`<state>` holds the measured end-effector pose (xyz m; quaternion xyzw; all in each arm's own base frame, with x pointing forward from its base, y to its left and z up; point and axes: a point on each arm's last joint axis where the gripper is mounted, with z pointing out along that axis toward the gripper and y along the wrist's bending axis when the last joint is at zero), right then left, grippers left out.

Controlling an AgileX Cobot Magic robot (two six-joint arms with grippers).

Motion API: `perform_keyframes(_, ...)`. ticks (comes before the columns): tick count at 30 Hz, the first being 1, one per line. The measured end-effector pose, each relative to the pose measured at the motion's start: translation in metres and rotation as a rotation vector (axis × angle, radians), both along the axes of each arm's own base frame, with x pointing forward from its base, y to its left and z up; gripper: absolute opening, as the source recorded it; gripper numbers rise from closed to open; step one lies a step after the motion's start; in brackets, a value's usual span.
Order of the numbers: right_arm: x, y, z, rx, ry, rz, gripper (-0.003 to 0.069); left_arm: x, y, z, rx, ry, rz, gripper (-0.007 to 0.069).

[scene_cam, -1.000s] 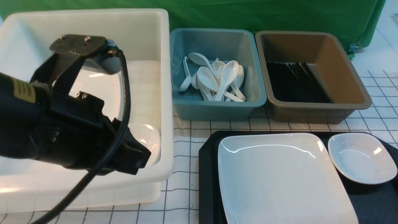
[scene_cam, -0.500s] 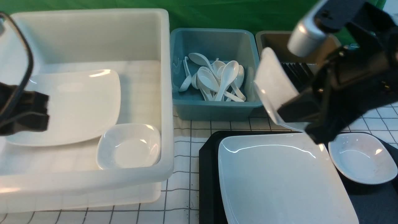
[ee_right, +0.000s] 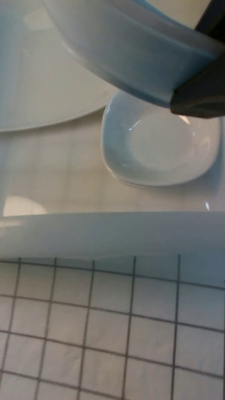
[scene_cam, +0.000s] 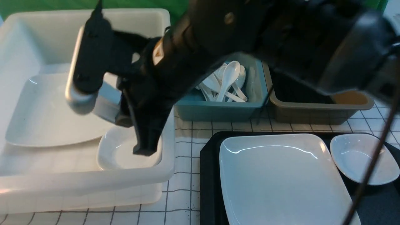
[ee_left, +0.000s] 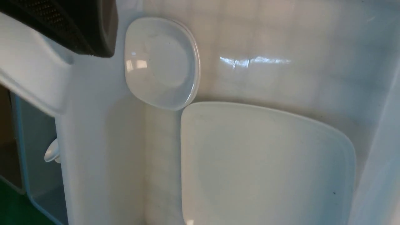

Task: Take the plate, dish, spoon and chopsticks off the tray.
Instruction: Use the right arm to put the small plate into the large storage box on the left

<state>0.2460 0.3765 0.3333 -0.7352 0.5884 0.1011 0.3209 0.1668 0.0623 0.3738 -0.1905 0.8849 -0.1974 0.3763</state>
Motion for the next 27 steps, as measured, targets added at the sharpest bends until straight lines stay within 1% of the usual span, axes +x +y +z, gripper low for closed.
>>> perform_keyframes(3, 0.012, 0.016, -0.031, -0.091, -0.089, 0.027, 0.0044, 0.001, -0.002, 0.000, -0.003, -0.001, -0.013, 0.0006)
perform_keyframes(7, 0.028, 0.023, -0.062, -0.188, -0.198, 0.055, 0.0047, 0.004, -0.009, 0.000, 0.000, -0.007, -0.052, 0.0006)
perform_keyframes(8, 0.031, 0.025, -0.071, -0.220, -0.228, 0.088, 0.0047, 0.006, -0.015, 0.001, 0.005, -0.016, -0.080, 0.0006)
perform_keyframes(13, 0.034, 0.027, -0.076, -0.239, -0.255, 0.119, 0.0050, 0.010, -0.026, 0.001, 0.017, -0.024, -0.144, 0.0006)
perform_keyframes(19, 0.034, 0.028, -0.076, -0.239, -0.260, 0.128, 0.0059, 0.011, -0.027, 0.001, 0.033, -0.031, -0.142, 0.0006)
perform_keyframes(22, 0.033, 0.029, -0.077, -0.241, -0.256, 0.131, 0.0082, 0.012, -0.026, 0.001, 0.037, -0.034, -0.139, 0.0006)
perform_keyframes(27, 0.025, 0.030, -0.079, -0.271, -0.228, 0.150, 0.0145, 0.012, -0.026, 0.002, 0.039, -0.037, -0.135, 0.0006)
